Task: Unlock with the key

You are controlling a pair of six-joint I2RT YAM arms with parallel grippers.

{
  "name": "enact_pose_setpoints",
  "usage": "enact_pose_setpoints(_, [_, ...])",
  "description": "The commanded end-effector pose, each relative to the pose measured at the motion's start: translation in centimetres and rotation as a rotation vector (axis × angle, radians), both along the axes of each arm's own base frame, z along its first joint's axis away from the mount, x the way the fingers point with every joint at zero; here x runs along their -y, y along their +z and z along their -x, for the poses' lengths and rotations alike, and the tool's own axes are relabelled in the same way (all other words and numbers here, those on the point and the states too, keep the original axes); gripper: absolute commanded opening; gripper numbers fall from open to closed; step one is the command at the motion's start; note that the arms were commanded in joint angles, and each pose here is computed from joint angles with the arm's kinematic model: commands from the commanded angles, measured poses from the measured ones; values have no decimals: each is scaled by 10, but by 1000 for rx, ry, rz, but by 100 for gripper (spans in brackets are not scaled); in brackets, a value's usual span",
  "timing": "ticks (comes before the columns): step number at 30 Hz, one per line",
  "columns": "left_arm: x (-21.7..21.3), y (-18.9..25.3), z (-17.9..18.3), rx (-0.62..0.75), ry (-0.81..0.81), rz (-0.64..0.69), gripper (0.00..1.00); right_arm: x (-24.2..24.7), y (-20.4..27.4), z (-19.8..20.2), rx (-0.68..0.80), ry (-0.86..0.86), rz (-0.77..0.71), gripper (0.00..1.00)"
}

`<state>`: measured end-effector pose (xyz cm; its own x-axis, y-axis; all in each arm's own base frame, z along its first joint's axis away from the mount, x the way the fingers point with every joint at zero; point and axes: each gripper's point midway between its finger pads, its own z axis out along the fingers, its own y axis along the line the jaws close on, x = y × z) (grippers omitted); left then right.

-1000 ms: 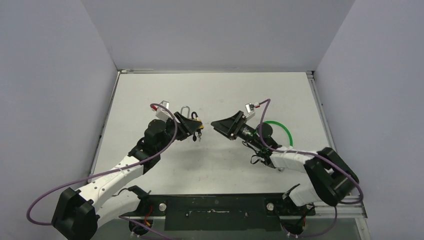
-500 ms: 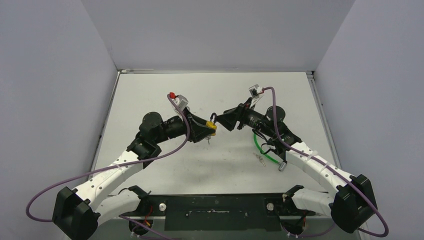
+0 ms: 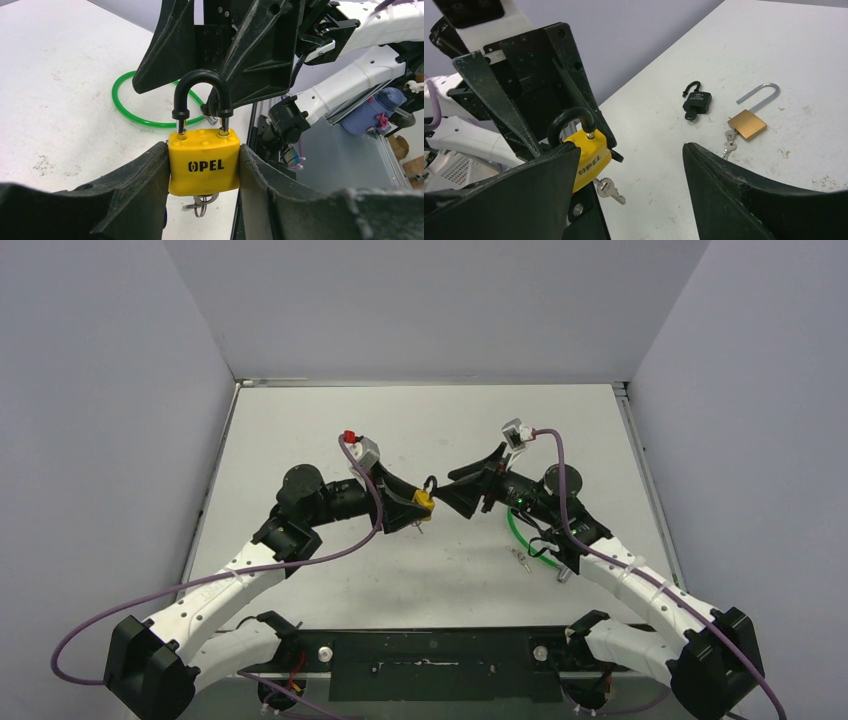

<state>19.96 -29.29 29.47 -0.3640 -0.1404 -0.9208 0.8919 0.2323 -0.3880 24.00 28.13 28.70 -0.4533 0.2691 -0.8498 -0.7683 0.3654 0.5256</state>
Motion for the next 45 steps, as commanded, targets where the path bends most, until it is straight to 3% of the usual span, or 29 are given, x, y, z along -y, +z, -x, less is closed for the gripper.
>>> enact_pose_setpoints(1, [0, 49, 14, 142, -60, 92, 0, -4, 27, 20, 151, 90, -64, 74])
enact_pose_setpoints(5, [-2, 50, 13, 144, -45, 97, 0, -4, 34, 34, 208, 142, -104, 67])
enact_pose_setpoints(11, [-8, 37, -1, 141, 35, -18, 0, 1, 44, 45, 248, 144, -169, 82])
enact_pose_setpoints(19, [-4, 42, 18, 169, -71, 21, 0, -5, 56, 34, 242, 101, -188, 83])
enact_pose_setpoints(21, [-3, 48, 24, 166, -103, 47, 0, -7, 56, 38, 253, 120, -195, 78])
enact_pose_setpoints(23, [-3, 61, 26, 115, -99, 91, 0, -4, 63, 54, 313, 165, -240, 61])
enact_pose_setpoints(25, [-2, 79, 28, 54, -105, 146, 0, 6, 74, 67, 379, 170, -306, 51])
enact_pose_setpoints(29, [0, 96, 41, -6, -181, 192, 0, 14, 74, 65, 383, 113, -317, 43])
enact_pose_setpoints(45, [2, 91, 66, 30, -332, 200, 0, -11, 100, 74, 404, 218, -325, 58])
